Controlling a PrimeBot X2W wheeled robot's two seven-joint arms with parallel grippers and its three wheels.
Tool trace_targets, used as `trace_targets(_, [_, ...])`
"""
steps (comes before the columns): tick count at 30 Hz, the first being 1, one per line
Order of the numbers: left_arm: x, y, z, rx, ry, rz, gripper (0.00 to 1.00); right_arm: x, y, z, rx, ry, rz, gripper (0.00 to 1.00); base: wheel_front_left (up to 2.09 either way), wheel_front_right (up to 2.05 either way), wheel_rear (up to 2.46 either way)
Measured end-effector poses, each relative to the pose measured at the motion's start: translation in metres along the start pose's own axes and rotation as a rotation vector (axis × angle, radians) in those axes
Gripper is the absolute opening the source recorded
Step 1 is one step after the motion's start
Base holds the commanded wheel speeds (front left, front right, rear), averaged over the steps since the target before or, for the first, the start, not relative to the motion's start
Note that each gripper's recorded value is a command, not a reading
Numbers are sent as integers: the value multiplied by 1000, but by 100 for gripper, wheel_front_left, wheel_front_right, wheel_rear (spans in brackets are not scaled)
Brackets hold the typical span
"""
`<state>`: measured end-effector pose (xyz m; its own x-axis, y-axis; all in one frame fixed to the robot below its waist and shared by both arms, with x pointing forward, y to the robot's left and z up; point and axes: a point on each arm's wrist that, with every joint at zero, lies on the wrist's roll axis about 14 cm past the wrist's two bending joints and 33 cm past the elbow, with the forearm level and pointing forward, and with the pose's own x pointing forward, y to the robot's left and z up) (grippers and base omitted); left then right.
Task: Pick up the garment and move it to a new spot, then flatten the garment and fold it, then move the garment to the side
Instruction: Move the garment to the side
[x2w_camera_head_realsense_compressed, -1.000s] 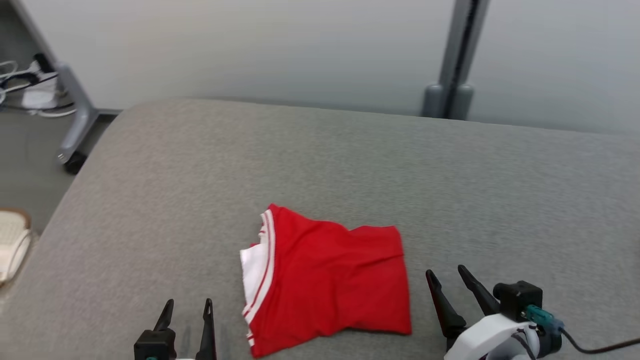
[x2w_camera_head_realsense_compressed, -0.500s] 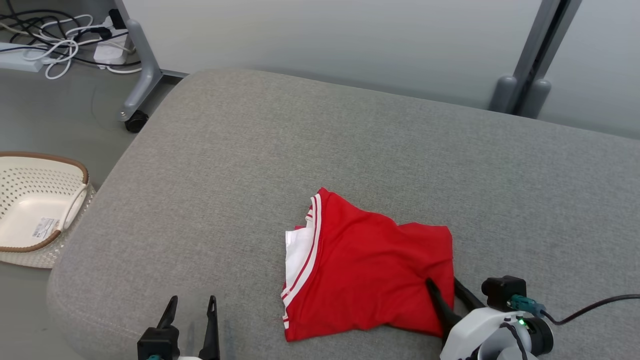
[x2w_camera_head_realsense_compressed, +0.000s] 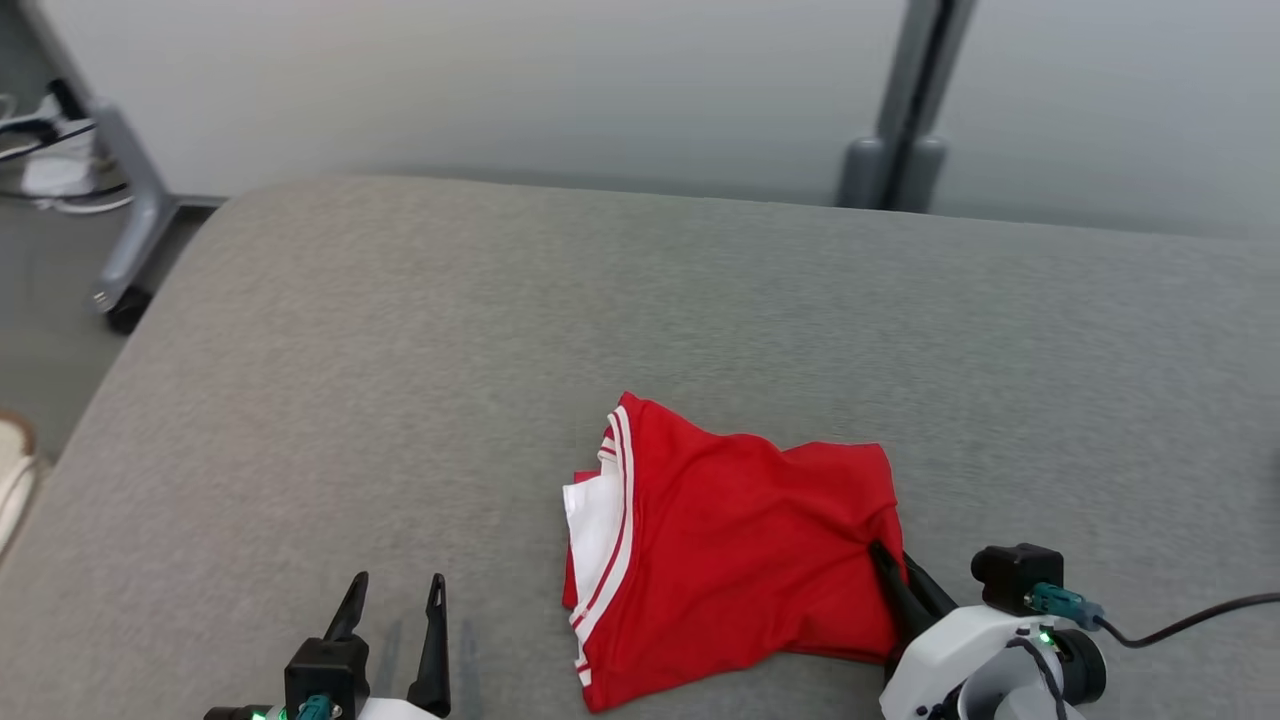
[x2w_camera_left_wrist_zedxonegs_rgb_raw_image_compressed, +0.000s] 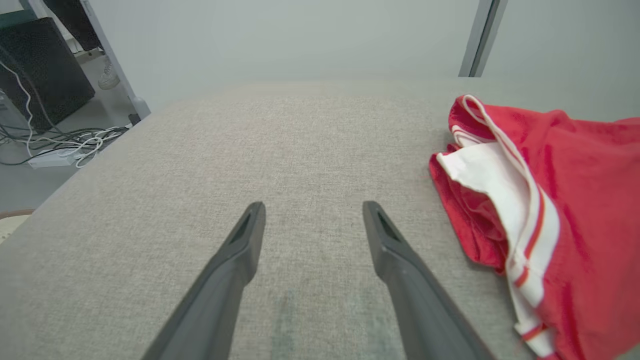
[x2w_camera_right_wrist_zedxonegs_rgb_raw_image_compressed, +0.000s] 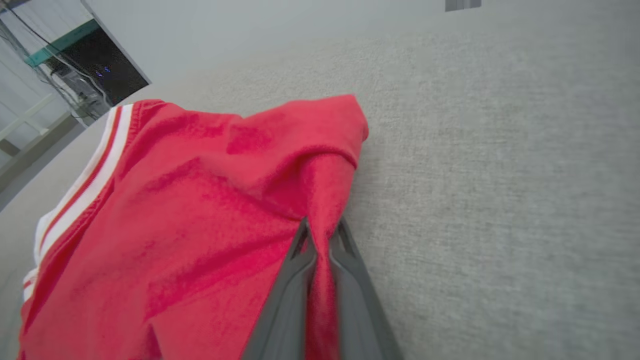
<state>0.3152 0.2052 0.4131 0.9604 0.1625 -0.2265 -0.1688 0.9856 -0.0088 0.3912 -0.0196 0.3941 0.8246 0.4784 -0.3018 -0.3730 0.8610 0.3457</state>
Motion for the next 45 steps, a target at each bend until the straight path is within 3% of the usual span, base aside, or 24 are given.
trace_targets(6, [17, -40, 9, 15, -20, -126, 100, -25, -28, 8, 20, -47, -91, 0, 0, 0, 0])
trace_targets(17, [41, -152, 24, 47, -48, -442, 100, -99, -97, 15, 86, -153, -349, 0, 0, 0, 0])
trace_targets(28, [42, -234, 20, 65, -38, -666, 100, -152, -135, 24, 118, -247, -525, 0, 0, 0, 0])
trace_targets(35, [50, -242, 8, 62, -12, -693, 100, -140, -154, 65, 38, -307, -539, 0, 0, 0, 0])
trace_targets(41, [59, -217, -2, 71, 11, -628, 100, -119, -180, 125, -108, -369, -555, 0, 0, 0, 0])
trace_targets(45, [65, -194, -6, 73, 20, -567, 100, -123, -216, 156, -209, -380, -623, 0, 0, 0, 0])
